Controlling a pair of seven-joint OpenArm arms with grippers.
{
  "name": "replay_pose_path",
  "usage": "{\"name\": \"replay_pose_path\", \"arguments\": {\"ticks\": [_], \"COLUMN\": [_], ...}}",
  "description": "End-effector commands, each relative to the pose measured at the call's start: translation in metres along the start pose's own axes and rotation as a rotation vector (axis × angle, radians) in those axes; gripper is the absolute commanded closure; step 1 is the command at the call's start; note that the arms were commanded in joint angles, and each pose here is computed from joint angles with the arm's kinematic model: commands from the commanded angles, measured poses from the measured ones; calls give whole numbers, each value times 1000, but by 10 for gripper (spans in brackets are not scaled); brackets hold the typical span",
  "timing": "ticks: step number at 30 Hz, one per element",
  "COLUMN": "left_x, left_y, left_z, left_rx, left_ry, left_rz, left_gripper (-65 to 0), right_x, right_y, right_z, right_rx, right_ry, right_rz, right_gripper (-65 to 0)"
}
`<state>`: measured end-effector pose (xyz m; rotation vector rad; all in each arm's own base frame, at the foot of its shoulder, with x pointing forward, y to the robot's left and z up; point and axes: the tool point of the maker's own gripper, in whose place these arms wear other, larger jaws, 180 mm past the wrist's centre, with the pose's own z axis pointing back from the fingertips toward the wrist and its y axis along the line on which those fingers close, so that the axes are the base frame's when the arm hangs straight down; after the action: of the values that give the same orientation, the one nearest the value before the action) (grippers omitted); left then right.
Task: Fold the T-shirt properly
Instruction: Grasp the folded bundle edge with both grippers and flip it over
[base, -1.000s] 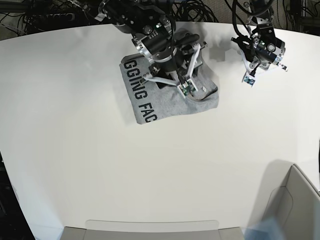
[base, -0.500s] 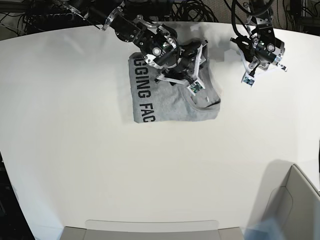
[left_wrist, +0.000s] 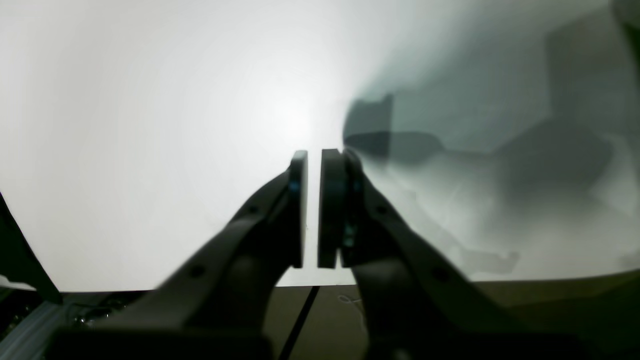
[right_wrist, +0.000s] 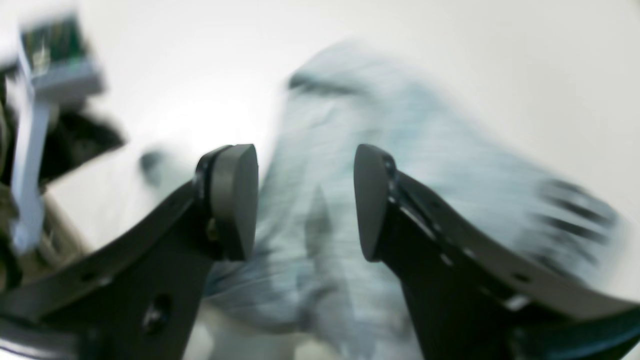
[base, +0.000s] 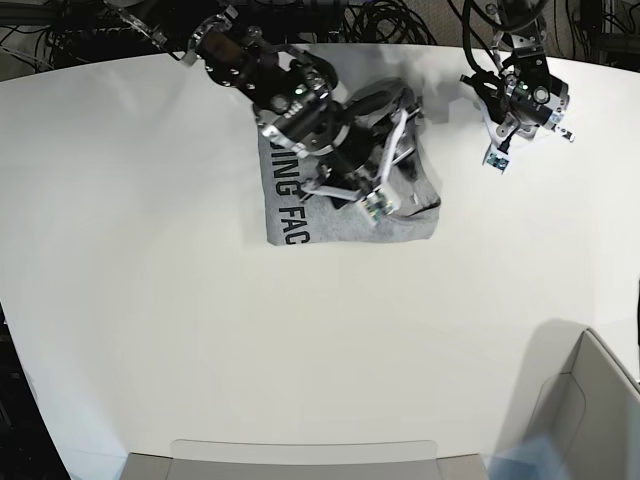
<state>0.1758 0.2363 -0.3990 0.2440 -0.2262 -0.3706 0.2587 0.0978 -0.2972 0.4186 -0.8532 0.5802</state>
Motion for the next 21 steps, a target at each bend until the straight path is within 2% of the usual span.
{"name": "replay_pose_path", "arguments": {"ticks": [1, 2, 5, 8, 10, 13, 17, 21], "left_x": [9, 12, 43, 63, 74, 80, 73, 60], "left_y": [-6, -11, -28, -53, -73, -108, -146, -167], "left_z": [4, 5, 8, 15, 27, 34, 39, 43], "left_rx": [-7, -19, -55, -98, -127, -199, -284, -341], "left_ry": [-27, -36, -155, -243, -306, -360, -382, -412], "left_rz": [22, 30, 21, -44, -99, -172, -239, -300], "left_gripper": [0, 0, 0, 0, 0, 0, 0, 0], "right_x": [17, 13, 5, 1, -5, -19, -42, -63], "right_y": [-14, -33, -69, -103, -127, -155, -180, -194], "right_z": [7, 11, 17, 26, 33, 39, 33, 25], "right_rx": [-33, -74, -156, -242, -297, -337, -359, -375], "right_ry": [-58, -44, 18, 46, 73, 132, 217, 275], "right_rz": [-9, -21, -51, -114, -149, -107, -61, -78], "right_gripper": [-277, -242, -113, -3, 0, 0, 0, 0]}}
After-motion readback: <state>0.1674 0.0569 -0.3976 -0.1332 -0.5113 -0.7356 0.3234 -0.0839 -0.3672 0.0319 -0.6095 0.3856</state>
